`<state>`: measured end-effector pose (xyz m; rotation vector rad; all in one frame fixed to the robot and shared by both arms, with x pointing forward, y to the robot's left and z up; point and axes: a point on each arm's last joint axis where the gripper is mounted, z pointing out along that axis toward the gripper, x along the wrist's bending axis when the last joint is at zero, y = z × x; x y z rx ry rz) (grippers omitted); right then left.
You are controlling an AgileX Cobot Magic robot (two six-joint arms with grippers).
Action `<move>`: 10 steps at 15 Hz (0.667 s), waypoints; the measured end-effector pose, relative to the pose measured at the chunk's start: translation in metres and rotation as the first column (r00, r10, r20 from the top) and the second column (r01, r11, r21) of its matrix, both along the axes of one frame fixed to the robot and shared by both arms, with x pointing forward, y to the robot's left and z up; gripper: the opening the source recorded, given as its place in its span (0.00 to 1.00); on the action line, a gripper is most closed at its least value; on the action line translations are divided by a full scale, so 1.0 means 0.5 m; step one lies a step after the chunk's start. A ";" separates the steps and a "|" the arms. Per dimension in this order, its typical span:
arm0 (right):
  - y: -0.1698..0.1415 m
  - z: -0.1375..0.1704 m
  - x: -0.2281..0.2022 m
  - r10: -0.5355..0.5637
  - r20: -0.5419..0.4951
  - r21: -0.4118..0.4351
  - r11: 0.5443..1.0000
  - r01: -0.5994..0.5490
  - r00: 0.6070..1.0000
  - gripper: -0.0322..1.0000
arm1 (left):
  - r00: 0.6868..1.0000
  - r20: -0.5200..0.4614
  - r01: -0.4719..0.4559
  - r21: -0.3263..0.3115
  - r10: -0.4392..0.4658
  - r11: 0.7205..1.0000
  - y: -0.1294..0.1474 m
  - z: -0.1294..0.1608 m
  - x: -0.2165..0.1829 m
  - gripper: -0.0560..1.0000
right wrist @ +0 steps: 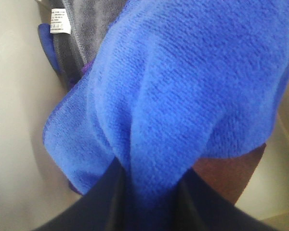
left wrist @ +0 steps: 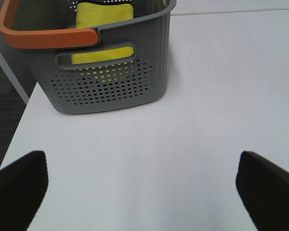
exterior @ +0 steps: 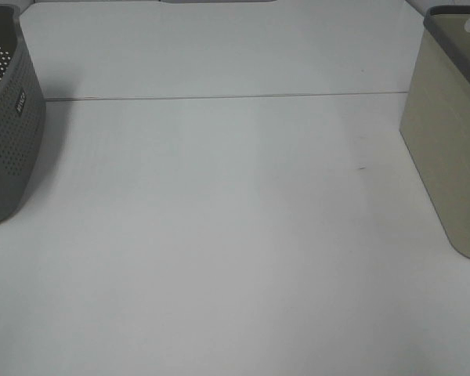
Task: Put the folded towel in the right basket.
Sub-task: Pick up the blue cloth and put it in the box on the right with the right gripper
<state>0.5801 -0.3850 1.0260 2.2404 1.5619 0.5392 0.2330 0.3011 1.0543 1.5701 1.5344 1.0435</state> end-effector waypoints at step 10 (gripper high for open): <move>-0.001 0.001 0.002 -0.009 0.015 0.001 1.000 0.009 1.000 0.91 | 1.000 0.000 0.000 0.000 0.000 1.000 0.000 0.000 0.000 0.99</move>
